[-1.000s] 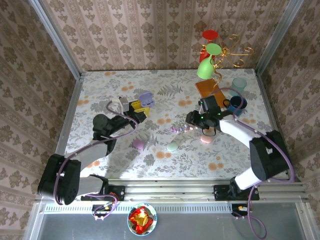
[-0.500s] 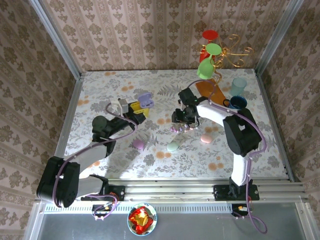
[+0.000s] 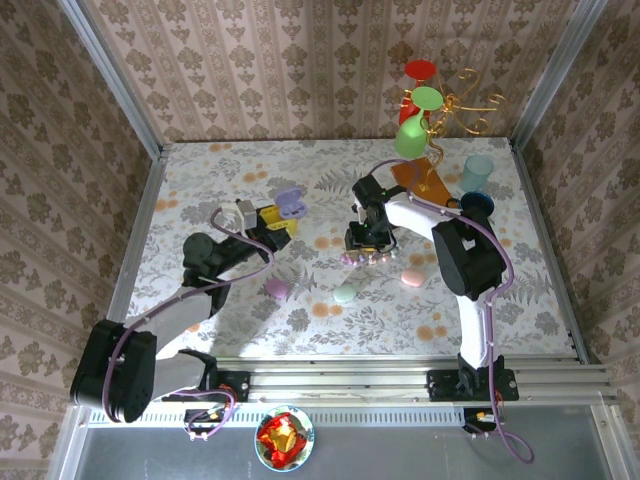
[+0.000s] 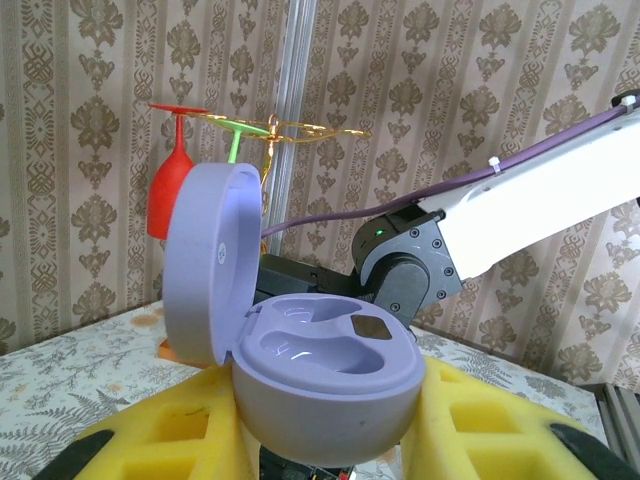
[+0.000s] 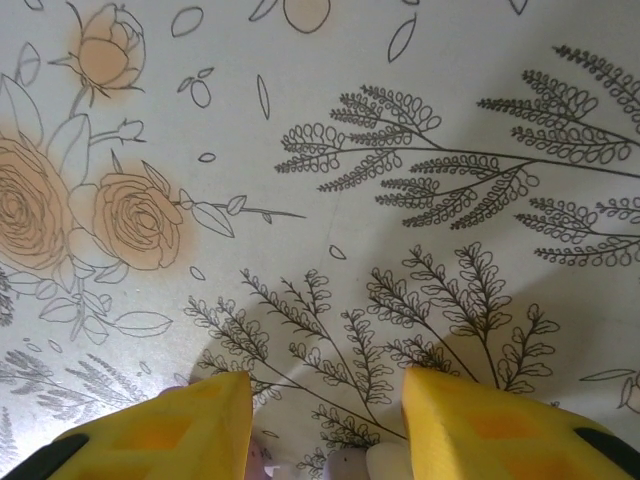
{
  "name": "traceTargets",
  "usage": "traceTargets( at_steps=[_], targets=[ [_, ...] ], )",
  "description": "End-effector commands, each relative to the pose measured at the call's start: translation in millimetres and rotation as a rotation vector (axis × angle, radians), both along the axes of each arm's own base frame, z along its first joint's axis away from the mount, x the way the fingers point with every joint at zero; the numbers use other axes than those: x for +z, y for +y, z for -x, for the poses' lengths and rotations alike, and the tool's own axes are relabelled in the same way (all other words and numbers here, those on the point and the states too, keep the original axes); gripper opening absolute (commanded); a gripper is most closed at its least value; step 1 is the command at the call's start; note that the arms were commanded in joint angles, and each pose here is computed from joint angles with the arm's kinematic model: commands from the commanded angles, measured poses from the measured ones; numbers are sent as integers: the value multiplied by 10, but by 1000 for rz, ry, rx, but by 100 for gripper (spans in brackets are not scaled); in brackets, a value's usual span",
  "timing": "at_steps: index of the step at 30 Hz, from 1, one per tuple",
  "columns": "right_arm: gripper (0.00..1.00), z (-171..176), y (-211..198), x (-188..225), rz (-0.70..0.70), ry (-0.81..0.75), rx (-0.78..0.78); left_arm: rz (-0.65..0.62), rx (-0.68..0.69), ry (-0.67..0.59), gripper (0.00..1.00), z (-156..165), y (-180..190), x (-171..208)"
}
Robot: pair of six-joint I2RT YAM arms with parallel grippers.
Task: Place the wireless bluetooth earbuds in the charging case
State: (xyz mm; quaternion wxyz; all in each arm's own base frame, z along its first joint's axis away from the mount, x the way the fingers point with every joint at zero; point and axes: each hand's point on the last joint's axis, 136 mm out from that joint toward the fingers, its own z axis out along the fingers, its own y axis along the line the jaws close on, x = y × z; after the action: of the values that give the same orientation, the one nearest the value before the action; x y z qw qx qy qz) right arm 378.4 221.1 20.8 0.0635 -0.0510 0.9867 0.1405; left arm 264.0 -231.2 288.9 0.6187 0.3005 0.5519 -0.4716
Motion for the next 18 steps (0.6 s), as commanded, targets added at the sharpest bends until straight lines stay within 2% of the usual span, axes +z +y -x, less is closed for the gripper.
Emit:
traceTargets(
  at_steps=[1, 6, 18],
  targets=[
    [45, 309, -24, -26, -26, 100, 32, -1, 10, -45, 12, 35, 10, 56],
    [44, 439, 77, 23, -104, 121, 66, -5, 3, -46, 13, 41, -7, 42],
    [45, 646, 128, 46, -143, 141, 52, -8, -1, -48, 13, 45, -19, 29]
  ],
)
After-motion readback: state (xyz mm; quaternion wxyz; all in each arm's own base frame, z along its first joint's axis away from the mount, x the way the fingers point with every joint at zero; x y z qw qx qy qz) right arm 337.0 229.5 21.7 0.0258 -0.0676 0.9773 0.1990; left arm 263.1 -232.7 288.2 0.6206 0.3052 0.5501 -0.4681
